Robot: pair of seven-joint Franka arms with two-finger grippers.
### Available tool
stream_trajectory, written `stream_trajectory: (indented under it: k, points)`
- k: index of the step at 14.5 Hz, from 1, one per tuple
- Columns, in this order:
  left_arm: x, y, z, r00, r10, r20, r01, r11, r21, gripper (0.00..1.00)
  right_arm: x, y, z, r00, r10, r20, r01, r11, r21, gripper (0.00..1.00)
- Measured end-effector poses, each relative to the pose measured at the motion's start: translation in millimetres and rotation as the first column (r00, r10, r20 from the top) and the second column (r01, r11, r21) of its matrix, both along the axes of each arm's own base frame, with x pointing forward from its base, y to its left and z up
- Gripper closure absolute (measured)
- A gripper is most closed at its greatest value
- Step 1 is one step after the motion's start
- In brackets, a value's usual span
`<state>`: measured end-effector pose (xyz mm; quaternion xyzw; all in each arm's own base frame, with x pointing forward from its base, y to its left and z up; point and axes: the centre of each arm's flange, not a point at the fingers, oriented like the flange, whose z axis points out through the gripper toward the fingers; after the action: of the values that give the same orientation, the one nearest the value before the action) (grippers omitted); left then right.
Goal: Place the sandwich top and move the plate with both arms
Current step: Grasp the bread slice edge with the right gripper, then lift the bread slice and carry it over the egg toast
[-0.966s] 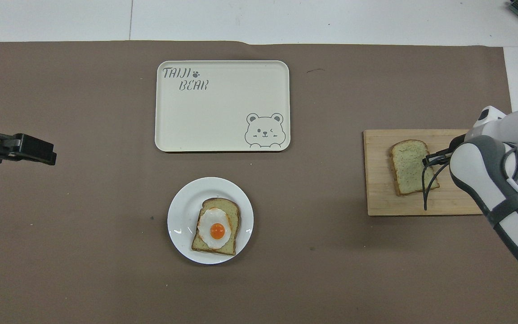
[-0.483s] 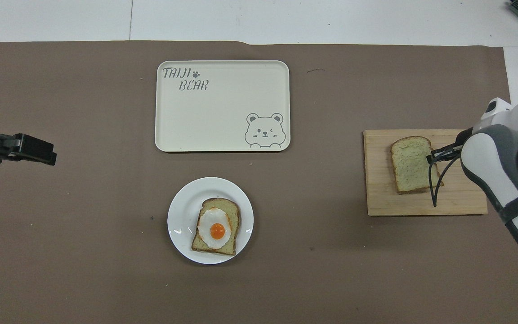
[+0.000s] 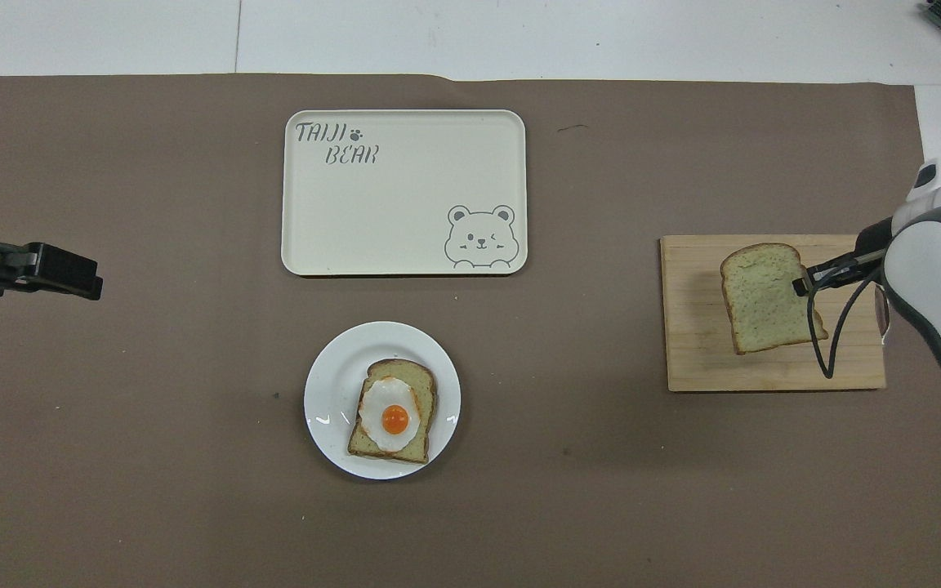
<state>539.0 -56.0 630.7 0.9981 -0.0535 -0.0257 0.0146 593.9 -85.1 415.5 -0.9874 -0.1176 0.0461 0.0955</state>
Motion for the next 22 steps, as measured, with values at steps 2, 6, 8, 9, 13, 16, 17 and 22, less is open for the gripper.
stream_trajectory:
  k: [2,6,8,9,13,16,17,22]
  points:
    - [0,0,0,1.0,0.0,0.0,0.0,1.0,0.0,0.0,-0.9,1,10,1.0,-0.017,0.004,0.017,0.999,0.034,0.93]
    - [0,0,0,1.0,0.0,0.0,0.0,1.0,0.0,0.0,-6.5,2,27,0.999,-0.042,0.001,0.041,0.994,0.099,0.93]
    - [0,0,0,1.0,0.0,0.0,0.0,1.0,0.0,0.0,-11.4,4,37,0.999,-0.048,-0.008,0.049,0.991,0.128,0.93]
    - [0,0,0,1.0,0.0,0.0,0.0,1.0,0.0,0.0,-14.8,6,43,0.998,-0.058,-0.017,0.059,0.988,0.14,0.93]
    - [0,0,0,1.0,0.0,0.0,0.0,1.0,0.0,0.0,-23.7,21,54,0.996,-0.071,-0.061,0.083,0.969,0.233,0.93]
    - [0,0,0,1.0,0.0,0.0,0.0,1.0,0.0,0.0,-25.9,40,55,0.99,-0.085,-0.111,0.113,0.954,0.278,0.93]
    - [0,0,0,1.0,0.0,0.0,0.0,1.0,0.0,0.0,-26.9,50,56,0.988,-0.085,-0.13,0.119,0.951,0.284,0.93]
    - [0,0,0,1.0,0.0,0.0,0.0,1.0,0.0,0.0,-27.3,114,59,0.978,-0.092,-0.19,0.145,0.945,0.293,0.93]
